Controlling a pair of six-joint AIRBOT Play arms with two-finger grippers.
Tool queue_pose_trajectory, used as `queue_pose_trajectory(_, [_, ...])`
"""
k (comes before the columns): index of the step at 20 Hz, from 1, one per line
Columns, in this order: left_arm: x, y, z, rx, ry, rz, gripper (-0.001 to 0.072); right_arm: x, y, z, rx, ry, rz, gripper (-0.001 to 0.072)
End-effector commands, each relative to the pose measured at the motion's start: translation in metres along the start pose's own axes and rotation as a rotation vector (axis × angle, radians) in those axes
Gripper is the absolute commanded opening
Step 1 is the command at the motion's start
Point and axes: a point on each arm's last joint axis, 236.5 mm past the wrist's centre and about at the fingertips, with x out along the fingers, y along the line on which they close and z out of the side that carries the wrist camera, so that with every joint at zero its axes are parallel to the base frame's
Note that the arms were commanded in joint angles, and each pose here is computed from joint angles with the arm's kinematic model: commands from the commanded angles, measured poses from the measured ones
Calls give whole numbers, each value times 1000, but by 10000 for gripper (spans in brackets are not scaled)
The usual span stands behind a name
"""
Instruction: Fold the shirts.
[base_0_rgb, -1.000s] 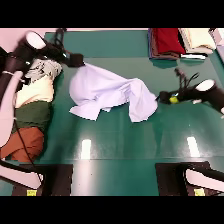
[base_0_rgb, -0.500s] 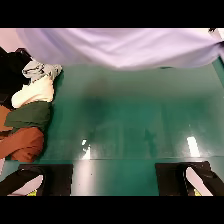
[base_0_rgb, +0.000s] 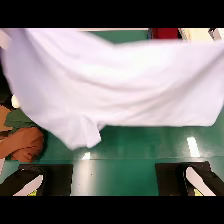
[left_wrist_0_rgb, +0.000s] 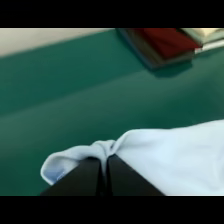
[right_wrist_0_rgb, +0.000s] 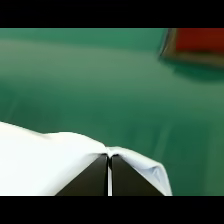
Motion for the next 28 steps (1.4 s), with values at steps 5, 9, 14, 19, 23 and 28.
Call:
queue_pose_trajectory(5, [189,61,-251,-257,562,21,27,192,-43,-170,192,594,38,13])
queue_pose_trajectory(9, [227,95,-248,-313,509,93,515,238,-69,-140,217,543,18,410])
queue_pose_trajectory(14, [158,153,-236,-419,584,162,608,201,-69,-105,234,507,54,431])
queue_pose_trajectory(19, [117,151,-336,-580,785,175,608,169,-56,-146,243,515,47,430])
queue_pose_trajectory(23, [129,107,-395,-739,815,69,608,162,-50,-173,261,513,36,430])
queue_pose_trajectory(28, [140,86,-416,-787,800,36,608,161,-36,-167,308,460,85,430])
